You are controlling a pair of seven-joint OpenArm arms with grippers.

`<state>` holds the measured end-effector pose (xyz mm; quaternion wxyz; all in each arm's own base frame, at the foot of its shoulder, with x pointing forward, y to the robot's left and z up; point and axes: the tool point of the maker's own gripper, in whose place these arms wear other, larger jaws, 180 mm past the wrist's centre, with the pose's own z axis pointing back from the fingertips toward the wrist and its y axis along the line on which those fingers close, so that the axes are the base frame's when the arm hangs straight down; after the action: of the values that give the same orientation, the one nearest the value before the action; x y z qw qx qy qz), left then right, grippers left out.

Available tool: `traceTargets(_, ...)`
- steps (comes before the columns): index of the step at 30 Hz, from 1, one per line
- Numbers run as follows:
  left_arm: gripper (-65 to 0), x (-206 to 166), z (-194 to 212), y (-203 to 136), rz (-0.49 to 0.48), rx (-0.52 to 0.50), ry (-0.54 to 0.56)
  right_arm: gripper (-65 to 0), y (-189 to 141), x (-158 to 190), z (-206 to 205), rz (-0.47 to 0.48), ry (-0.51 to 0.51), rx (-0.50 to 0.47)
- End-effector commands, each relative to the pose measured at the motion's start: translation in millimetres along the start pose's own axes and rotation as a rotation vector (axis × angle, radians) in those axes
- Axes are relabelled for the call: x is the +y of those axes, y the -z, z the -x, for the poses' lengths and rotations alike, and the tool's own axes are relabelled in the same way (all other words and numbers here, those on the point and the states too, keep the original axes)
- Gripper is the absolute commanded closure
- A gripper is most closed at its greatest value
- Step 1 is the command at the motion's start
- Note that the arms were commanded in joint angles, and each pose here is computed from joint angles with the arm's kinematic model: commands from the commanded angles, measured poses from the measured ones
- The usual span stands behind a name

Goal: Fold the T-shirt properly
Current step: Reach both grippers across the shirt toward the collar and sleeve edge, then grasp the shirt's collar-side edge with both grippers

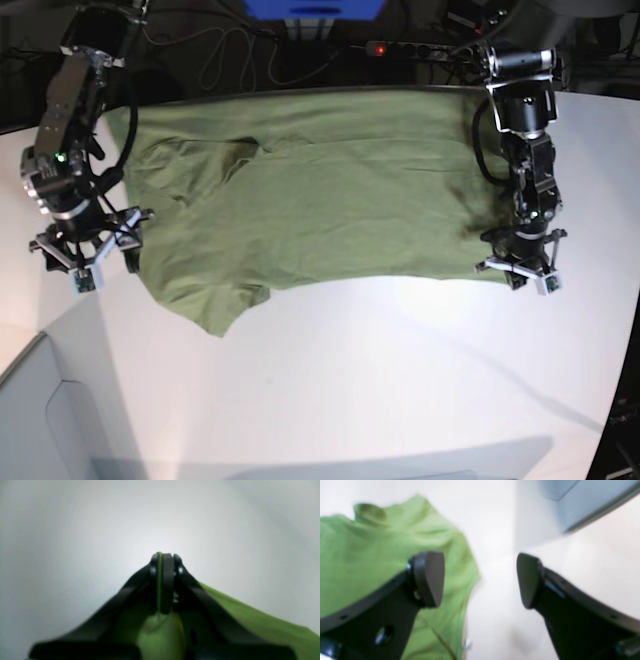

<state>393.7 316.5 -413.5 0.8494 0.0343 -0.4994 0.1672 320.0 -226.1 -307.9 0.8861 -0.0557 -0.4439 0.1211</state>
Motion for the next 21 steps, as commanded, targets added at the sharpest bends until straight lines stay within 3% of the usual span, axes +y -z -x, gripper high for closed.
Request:
traceTargets(1, 0.0, 1.6, -9.8, 1.3, -0.005, -0.007, 0.004, -43.5, 6.0, -3.1, -16.3, -0.002, -0.005, -0.044)
traceTargets(11, 0.0, 0.4, -6.9, 1.2, -0.002, 0.004, 0.008, -42.9, 78.4, 39.0, -52.4, -0.179, -0.047, -0.075)
traceTargets(21, 0.0, 5.3, 5.7, -2.4, -0.010, 0.025, 0.012, -42.9, 155.0, 50.7, -60.0, -0.271, 0.119, -0.067)
